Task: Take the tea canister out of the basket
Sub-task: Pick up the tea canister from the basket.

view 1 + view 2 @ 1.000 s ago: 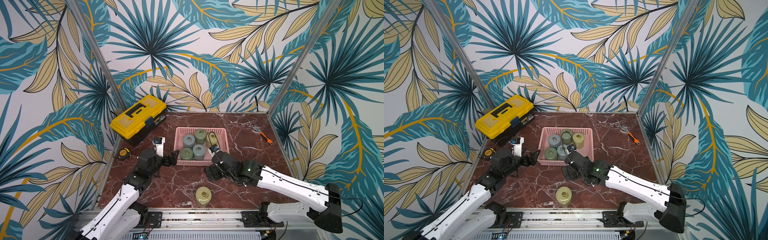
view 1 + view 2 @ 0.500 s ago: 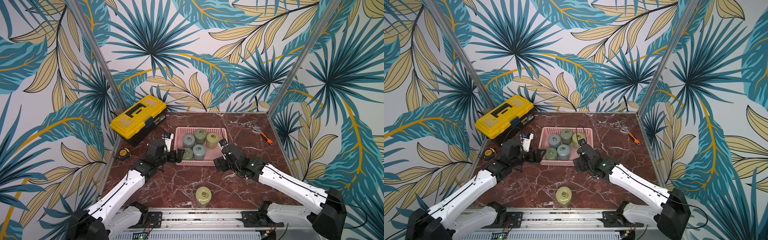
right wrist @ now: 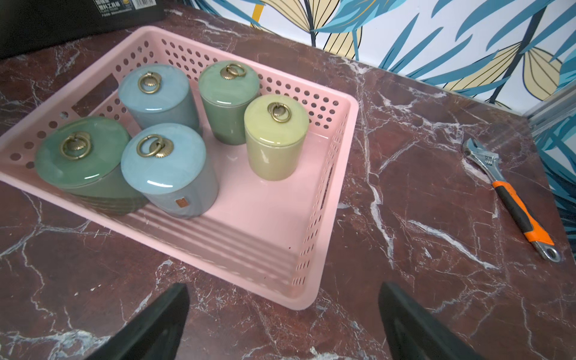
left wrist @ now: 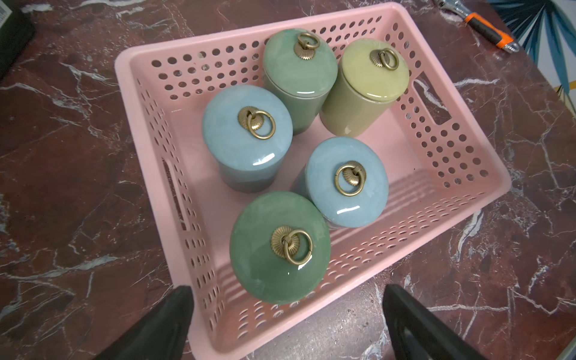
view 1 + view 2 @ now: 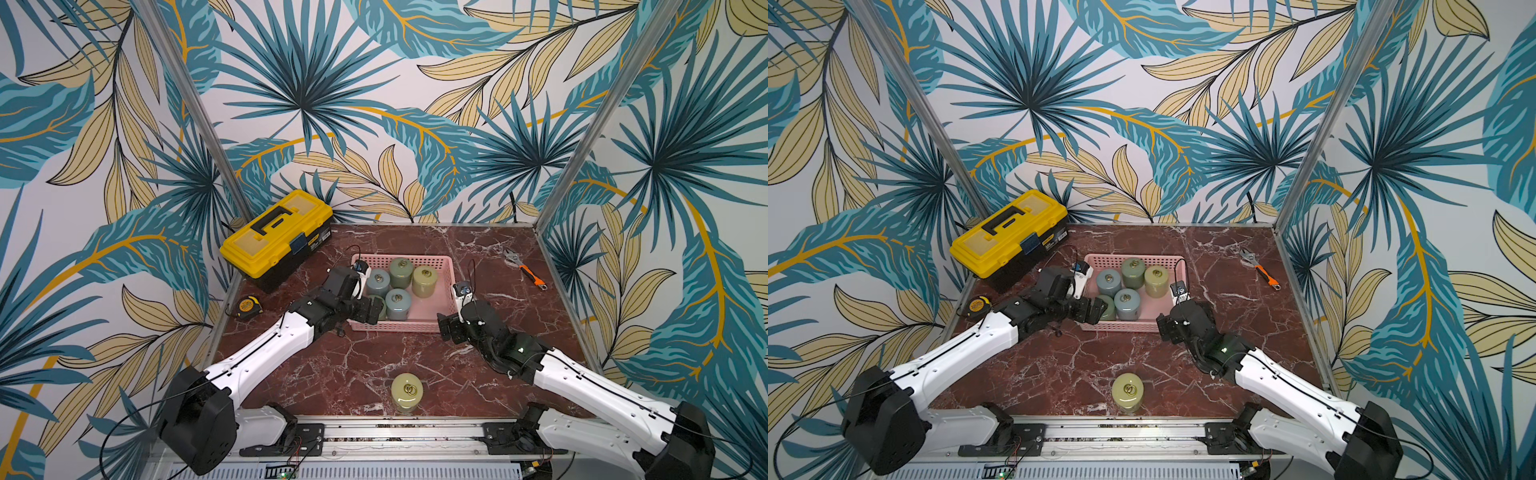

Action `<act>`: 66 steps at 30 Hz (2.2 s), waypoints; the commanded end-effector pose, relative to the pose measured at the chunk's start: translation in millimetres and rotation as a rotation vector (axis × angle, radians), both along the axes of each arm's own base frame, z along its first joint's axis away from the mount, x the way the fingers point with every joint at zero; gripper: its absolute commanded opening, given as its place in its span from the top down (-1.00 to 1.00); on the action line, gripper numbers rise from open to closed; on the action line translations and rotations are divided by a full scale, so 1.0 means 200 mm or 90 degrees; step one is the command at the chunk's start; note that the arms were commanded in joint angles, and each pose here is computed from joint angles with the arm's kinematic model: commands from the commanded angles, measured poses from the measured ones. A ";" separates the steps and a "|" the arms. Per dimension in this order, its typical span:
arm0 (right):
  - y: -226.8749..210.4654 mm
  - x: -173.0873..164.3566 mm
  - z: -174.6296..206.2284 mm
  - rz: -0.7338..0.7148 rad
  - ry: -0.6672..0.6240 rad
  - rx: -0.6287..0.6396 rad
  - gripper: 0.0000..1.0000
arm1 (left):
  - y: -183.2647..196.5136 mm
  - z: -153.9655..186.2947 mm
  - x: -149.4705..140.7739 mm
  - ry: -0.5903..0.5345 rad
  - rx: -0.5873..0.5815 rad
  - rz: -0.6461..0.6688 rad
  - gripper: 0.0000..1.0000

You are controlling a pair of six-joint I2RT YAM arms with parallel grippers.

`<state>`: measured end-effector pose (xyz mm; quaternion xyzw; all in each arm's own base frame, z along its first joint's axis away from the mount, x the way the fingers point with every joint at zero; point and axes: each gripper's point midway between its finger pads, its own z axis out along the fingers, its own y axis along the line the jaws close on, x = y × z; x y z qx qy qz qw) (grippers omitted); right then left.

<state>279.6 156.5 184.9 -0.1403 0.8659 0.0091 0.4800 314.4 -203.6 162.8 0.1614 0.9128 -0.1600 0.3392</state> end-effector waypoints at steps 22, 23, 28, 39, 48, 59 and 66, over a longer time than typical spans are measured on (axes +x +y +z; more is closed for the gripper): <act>-0.05 0.00 -0.03 -0.021 -0.009 -0.014 -0.99 | -0.09 -0.16 0.10 0.101 0.122 -0.037 -1.00; -0.04 0.00 -0.04 -0.020 -0.008 -0.013 -0.99 | -0.09 -0.16 0.11 0.102 0.125 -0.036 -1.00; -0.05 0.00 -0.04 -0.020 -0.007 -0.014 -0.99 | -0.10 -0.21 0.12 0.115 0.141 -0.037 -1.00; -0.05 0.00 -0.04 -0.021 -0.007 -0.015 -0.99 | -0.10 -0.30 0.14 0.135 0.180 -0.035 -1.00; -0.04 0.00 -0.04 -0.020 -0.007 -0.016 -0.99 | -0.10 -0.36 0.14 0.153 0.194 -0.039 -0.92; -0.04 0.00 -0.04 -0.019 -0.005 -0.017 -0.98 | -0.11 -0.36 0.15 0.148 0.192 -0.040 -0.34; -0.04 0.00 -0.04 -0.020 -0.004 -0.017 -0.99 | -0.10 -0.27 0.16 0.128 0.189 -0.034 -0.14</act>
